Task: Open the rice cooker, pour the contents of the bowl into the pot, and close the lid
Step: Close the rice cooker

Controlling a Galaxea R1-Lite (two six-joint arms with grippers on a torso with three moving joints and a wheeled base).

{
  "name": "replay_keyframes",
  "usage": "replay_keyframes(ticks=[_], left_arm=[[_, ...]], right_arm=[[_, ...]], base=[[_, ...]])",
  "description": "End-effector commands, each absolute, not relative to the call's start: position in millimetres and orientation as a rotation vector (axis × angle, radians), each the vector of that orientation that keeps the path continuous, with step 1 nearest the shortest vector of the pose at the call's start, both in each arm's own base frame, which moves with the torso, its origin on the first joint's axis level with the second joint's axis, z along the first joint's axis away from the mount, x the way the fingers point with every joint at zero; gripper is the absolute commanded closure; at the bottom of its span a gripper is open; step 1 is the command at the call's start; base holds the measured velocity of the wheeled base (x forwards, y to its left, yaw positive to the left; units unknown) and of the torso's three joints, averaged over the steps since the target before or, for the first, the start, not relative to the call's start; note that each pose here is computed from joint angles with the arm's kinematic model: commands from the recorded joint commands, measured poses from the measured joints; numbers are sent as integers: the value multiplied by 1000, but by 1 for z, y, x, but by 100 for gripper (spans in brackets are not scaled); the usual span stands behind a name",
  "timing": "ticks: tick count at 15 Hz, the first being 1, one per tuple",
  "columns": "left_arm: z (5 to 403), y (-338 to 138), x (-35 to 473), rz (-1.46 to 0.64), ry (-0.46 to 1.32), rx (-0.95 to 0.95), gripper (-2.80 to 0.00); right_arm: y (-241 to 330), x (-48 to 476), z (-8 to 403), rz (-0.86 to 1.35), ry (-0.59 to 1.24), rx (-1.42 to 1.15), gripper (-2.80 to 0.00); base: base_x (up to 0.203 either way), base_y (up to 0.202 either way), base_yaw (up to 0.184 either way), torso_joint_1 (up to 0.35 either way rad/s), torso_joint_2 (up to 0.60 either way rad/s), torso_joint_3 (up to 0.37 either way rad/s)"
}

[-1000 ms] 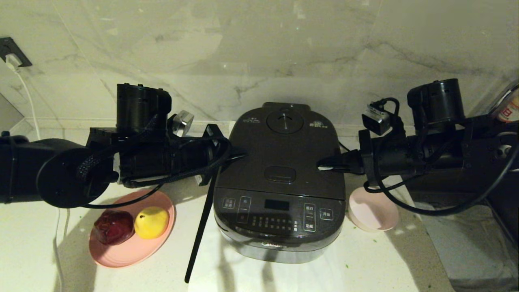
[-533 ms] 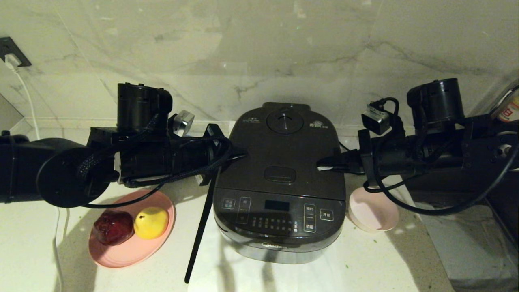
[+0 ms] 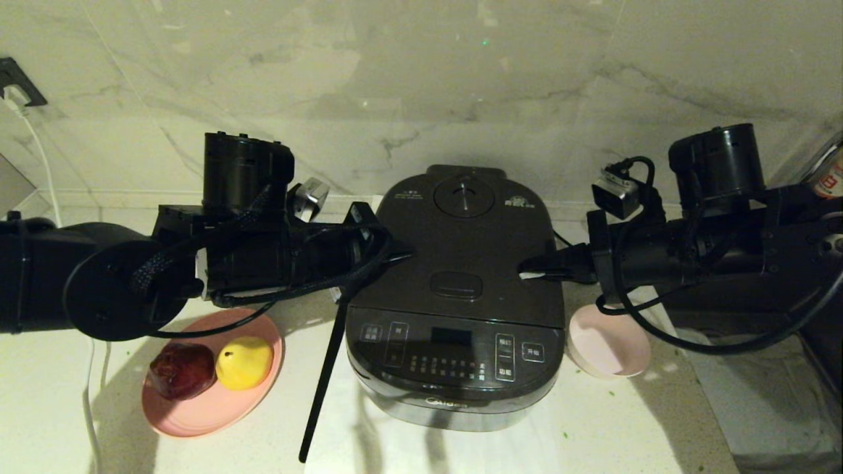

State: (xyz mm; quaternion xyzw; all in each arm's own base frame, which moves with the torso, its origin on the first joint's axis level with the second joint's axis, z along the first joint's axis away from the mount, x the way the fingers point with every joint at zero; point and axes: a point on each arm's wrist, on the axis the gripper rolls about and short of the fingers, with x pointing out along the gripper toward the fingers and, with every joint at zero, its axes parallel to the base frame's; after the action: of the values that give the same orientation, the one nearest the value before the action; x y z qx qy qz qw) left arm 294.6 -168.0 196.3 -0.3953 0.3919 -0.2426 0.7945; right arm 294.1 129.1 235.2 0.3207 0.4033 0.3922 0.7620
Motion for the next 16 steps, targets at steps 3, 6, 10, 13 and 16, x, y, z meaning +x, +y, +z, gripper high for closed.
replay_keyframes(ticks=[3,6,10,13,16], left_arm=[[190,-188,288,-528,855,-790,0],[200,-187,286,-544,819,-794,0],[220,-181,279,-574,759,-808,0],[227,-175,278,-528,705,-811,0],[230,-172,278,-479,645,-773,0]], right_arm=[[130,287,244,881,859,695,0],[129,283,249,889,843,692,0],[126,277,256,900,816,688,0],[124,271,263,910,798,685,0],[124,264,270,923,783,681,0]], base=[[0,0,0,0,0,0],[0,0,0,0,0,0],[0,0,0,0,0,0],[0,0,0,0,0,0],[0,0,0,0,0,0]])
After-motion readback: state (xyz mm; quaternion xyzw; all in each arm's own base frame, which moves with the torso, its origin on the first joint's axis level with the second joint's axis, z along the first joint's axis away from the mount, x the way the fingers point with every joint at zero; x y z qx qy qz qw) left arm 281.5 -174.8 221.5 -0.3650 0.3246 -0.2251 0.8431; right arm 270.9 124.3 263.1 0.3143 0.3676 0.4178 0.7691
